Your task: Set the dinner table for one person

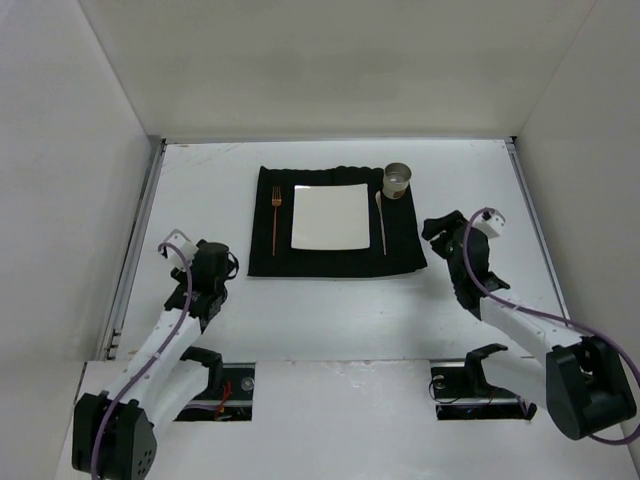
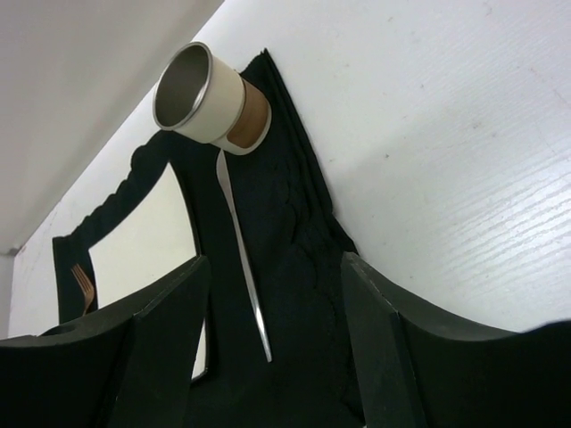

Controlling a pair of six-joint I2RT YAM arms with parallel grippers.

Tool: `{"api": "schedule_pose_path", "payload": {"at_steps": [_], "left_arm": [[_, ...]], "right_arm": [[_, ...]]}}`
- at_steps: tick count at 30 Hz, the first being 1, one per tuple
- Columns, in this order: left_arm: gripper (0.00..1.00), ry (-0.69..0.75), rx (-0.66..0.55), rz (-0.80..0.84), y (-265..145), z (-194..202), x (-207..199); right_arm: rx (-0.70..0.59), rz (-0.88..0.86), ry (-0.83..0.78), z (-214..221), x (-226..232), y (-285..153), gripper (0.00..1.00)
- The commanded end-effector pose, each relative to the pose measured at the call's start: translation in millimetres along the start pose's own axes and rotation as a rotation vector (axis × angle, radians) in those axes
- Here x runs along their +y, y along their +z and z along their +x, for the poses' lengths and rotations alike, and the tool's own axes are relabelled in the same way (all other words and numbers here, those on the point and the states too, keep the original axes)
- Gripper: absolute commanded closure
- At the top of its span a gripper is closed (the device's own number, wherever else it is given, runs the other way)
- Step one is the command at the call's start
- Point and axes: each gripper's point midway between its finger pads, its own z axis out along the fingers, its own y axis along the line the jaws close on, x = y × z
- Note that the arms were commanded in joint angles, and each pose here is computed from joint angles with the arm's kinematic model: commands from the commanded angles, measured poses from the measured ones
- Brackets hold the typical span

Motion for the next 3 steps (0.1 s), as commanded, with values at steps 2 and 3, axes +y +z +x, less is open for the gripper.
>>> {"api": "schedule_pose_path", "payload": {"at_steps": [2,3], "left_arm": [[0.46,0.034,-0.001,0.035,1.8,5.8,-9.4],[0.44,0.045,0.0,0.044,1.2,6.5,-12.2]], "right_arm": [[-0.042,-0.008,0.003,-8.3,4.7,4.6,0.34],[-0.038,-0.009,0.002,-7.5,4.8,4.7,0.34]]}}
